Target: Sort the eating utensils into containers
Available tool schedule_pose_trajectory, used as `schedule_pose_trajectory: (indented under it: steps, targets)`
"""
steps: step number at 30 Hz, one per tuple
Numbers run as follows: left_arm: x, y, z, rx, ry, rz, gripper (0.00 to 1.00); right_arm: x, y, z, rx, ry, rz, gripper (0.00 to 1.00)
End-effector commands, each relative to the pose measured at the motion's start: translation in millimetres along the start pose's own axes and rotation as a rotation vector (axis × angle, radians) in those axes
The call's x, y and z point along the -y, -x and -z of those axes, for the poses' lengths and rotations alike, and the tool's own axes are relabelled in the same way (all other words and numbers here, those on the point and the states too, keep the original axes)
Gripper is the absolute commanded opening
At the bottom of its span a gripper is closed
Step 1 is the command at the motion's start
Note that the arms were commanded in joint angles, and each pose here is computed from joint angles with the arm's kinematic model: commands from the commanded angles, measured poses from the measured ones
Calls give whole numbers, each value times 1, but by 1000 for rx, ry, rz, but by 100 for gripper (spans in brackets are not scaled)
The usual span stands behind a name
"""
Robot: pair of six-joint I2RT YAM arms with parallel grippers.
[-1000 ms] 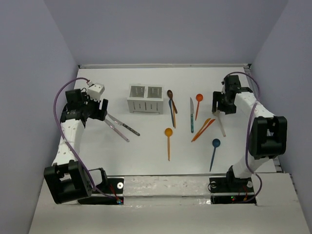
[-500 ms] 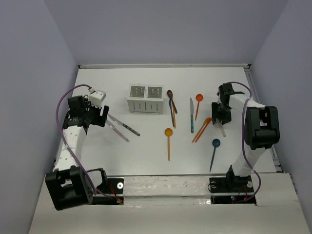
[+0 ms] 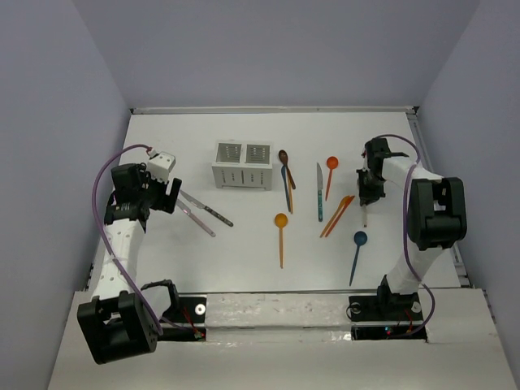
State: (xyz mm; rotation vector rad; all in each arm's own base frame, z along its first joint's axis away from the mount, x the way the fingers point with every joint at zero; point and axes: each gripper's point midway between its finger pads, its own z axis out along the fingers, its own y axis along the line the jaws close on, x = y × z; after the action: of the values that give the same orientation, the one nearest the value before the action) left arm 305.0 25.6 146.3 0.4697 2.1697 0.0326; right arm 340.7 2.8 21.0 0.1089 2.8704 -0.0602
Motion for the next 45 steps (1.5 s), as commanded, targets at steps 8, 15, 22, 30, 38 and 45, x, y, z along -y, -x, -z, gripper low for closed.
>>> schedule_pose_trajectory:
  steps: [8, 15, 22, 30, 38, 45]
  targets:
    - [-11, 15, -2, 82, 56, -2, 90, -23, 109, 177, 596, -56, 42, 0]
    - [-19, 36, -9, 200, 104, 104, 91, -169, 158, 371, 1342, 361, 126, 0]
    - [-15, 34, -15, 276, 115, 154, 91, -277, 159, 400, 1595, 619, 54, 0]
    - [-9, 28, -9, 327, 124, 129, 92, -350, 171, 293, 1521, 598, 97, 0]
    - [-9, 27, -10, 327, 127, 128, 93, -359, 154, 207, 1361, 504, 198, 0]
    - [-9, 26, -10, 326, 130, 128, 93, -368, 138, 174, 1227, 505, 286, 47]
